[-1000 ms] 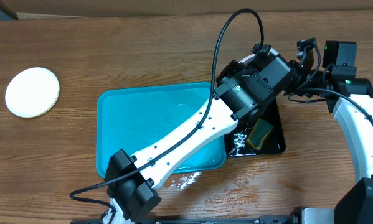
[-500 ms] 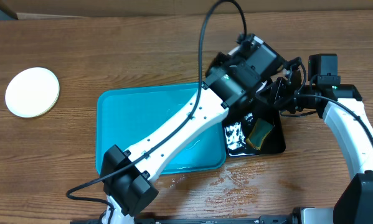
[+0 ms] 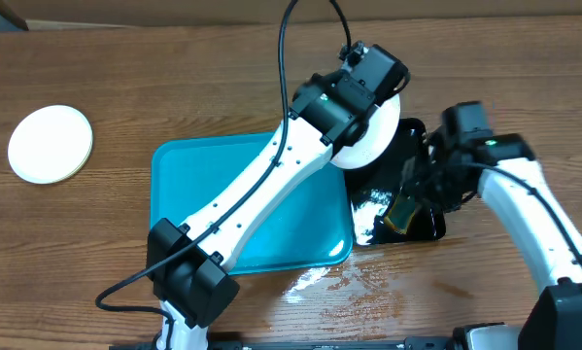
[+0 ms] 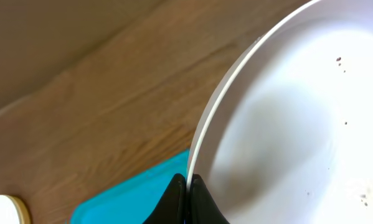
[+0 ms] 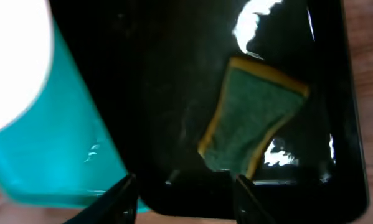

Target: Clean dirty plates on tray and stack at the side

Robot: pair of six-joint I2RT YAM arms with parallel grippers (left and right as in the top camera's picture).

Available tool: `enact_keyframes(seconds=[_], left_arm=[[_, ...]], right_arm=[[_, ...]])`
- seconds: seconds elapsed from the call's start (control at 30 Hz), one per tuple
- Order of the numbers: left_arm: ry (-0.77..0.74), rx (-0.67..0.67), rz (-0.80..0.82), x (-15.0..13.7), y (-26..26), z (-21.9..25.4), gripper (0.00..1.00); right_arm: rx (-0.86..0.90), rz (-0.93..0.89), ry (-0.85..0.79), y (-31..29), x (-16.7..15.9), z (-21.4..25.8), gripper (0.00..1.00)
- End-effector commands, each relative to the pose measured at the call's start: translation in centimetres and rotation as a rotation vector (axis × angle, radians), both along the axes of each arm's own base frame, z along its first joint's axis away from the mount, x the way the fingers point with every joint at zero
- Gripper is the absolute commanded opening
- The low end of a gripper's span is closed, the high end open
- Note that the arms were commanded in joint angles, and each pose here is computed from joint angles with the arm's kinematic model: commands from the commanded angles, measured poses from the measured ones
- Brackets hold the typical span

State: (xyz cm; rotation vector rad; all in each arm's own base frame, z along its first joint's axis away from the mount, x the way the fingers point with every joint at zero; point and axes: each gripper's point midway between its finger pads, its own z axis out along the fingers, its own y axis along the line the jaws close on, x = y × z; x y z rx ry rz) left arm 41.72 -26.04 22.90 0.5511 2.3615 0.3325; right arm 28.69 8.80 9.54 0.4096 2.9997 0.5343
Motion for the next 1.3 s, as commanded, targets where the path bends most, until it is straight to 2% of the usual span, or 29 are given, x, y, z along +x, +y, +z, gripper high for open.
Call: enact_keyframes(seconds=[0.0, 0.13, 0.33, 0.4, 0.47, 0.6, 0.9, 1.0, 1.1, 1.27], left_arm=[[0.056, -0.058, 0.017, 0.2, 0.3, -0.7, 0.04], [0.115, -0.100, -0.004, -0.2, 0.1, -1.3, 0.04], [0.134, -0.122, -0.017, -0.4, -0.3, -1.5, 0.04], [0.142, -0.132, -0.025, -0.5, -0.5, -1.6, 0.04], [0.142, -0.132, -0.025, -0.5, -0.5, -1.6, 0.04], [0.155, -0.122, -0.021, -0.6, -0.2, -1.9, 0.04], [0.203, -0.084, 0.001, -0.1, 0.4, -4.3, 0.04], [0.213, -0.081, 0.005, -0.2, 0.6, -4.5, 0.04], [0.258, -0.112, -0.029, -0.9, -0.1, -4.9, 0.04], [0.348, -0.178, -0.132, -2.3, -1.8, -5.4, 0.04]], right_arm=[[-0.167, -0.066, 0.017, -1.3, -1.4, -2.5, 0.56], [-0.178, -0.075, -0.020, -1.2, -1.8, -5.9, 0.60], [-0.154, -0.088, -0.150, -1.0, -0.2, -8.4, 0.60], [-0.165, -0.092, -0.176, -1.2, 0.4, -8.3, 0.46], [-0.157, -0.094, -0.204, -1.1, 1.1, -8.0, 0.11], [-0.095, -0.085, -0.236, 0.1, 2.6, -5.4, 0.05], [-0.067, -0.060, -0.339, 1.0, 5.8, 3.4, 0.04], [0.008, -0.035, -0.398, 2.4, 7.1, 6.1, 0.04], [0.081, 0.007, -0.507, 3.9, 8.9, 8.4, 0.04], [0.108, 0.010, -0.656, 4.6, 12.3, 10.1, 0.04]])
